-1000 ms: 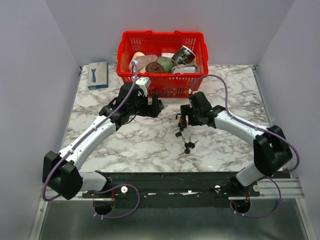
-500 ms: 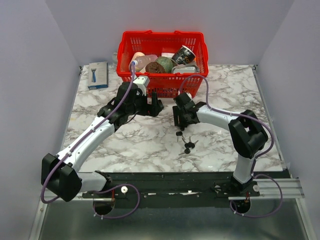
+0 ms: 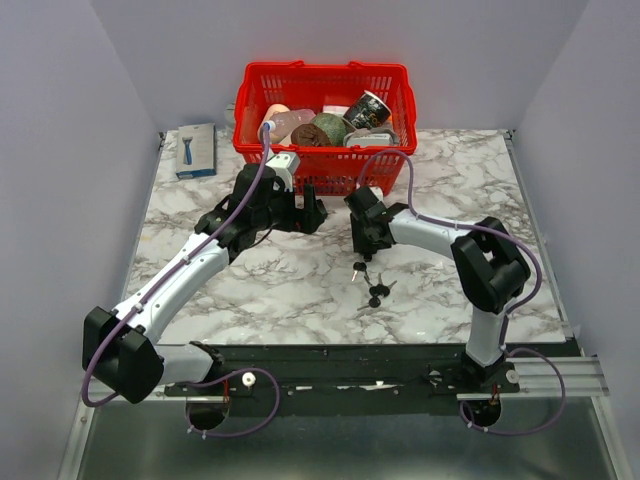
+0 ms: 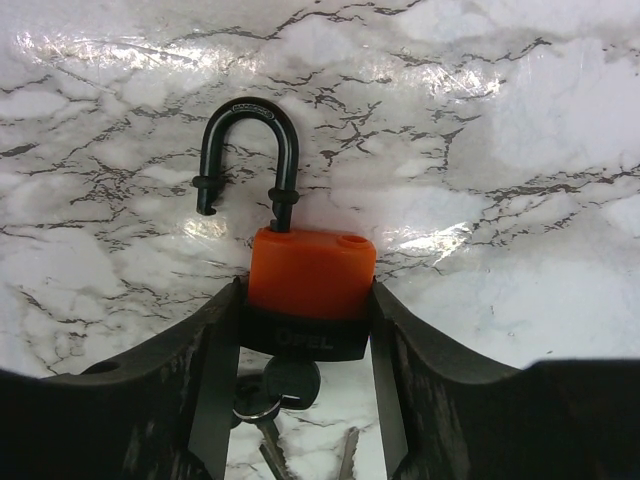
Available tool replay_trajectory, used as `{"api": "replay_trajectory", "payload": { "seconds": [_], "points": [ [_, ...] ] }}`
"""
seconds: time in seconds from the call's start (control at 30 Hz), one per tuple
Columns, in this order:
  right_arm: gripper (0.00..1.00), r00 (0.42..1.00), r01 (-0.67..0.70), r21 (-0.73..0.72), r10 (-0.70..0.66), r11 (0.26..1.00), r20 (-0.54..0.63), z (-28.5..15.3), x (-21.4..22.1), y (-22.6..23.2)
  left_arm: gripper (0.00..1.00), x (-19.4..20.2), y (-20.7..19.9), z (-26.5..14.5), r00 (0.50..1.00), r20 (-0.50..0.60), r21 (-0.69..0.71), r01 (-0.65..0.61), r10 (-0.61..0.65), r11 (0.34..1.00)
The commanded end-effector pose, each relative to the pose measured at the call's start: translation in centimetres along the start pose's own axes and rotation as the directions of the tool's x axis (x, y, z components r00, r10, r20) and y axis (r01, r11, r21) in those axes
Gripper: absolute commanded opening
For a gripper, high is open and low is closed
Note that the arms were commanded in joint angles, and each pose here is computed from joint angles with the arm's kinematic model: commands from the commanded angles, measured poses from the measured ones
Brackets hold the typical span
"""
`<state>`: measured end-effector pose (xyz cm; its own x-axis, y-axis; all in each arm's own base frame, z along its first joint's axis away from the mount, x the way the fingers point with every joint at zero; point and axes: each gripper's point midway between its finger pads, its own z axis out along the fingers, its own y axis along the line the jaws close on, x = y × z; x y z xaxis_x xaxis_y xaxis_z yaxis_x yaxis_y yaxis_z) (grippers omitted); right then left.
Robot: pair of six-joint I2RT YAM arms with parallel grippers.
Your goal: Unlock with the key
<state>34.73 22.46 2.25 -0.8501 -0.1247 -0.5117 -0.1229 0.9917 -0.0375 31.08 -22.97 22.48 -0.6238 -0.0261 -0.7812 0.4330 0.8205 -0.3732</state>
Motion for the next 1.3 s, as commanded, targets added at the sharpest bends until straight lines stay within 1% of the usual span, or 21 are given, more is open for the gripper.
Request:
{"api": "replay_trajectory", "payload": {
  "seconds": [0.0,0.03,0.07,0.13,0.33,0.63,0.77,0.97,1.17,1.27],
  "points": [
    [0.41,0.999,0.017,0.0,-0.017,1.0,-0.037,0.2,1.4,-0.2,0.99,0.1,-0.3,0.0,1.0,0.002,0.022,0.001,-0.001,1.0],
    [0.34,0.999,0.019,-0.013,-0.02,1.0,-0.045,0.1,1.6,-0.1,0.99,0.0,-0.4,-0.2,1.0,0.006,0.023,-0.001,0.001,1.0],
    [0.31,0.999,0.013,-0.02,-0.014,1.0,-0.049,0.1,1.6,-0.3,0.99,-0.1,-0.4,-0.3,1.0,0.011,0.023,-0.001,0.001,1.0],
    [0.27,0.998,0.01,-0.038,-0.013,0.999,-0.06,0.1,1.9,-0.4,0.99,-0.2,-0.5,-0.4,1.0,0.015,0.026,-0.002,0.002,1.0],
    [0.27,0.996,0.025,-0.035,-0.028,0.999,-0.09,0.2,2.4,-1.7,0.99,-0.7,-0.7,-1.0,0.999,0.037,0.031,-0.008,0.007,0.999],
    [0.25,0.986,-0.027,-0.008,0.025,1.0,-0.164,0.9,2.7,-4.8,0.99,-1.3,-1.0,-1.9,0.998,0.066,0.036,-0.022,0.02,0.999],
    [0.24,0.978,-0.078,-0.003,0.076,0.997,-0.194,1.0,2.6,-6.5,0.99,-1.5,-1.4,-2.3,0.996,0.082,0.056,-0.023,0.019,0.998],
    [0.23,0.965,-0.088,0.04,0.095,0.995,-0.244,2.0,2.4,-8.8,0.99,-1.7,-1.2,-2.5,0.995,0.092,0.046,-0.029,0.025,0.999],
    [0.22,0.957,-0.115,0.027,0.118,0.993,-0.264,2.8,1.6,-9.1,0.99,-1.9,-1.4,-2.8,0.994,0.101,0.055,-0.035,0.029,0.998],
    [0.23,0.96,-0.115,0.018,0.116,0.993,-0.254,2.3,0.8,-9.1,0.99,-1.9,-1.4,-3.0,0.994,0.108,0.054,-0.034,0.028,0.998]
  ]
}}
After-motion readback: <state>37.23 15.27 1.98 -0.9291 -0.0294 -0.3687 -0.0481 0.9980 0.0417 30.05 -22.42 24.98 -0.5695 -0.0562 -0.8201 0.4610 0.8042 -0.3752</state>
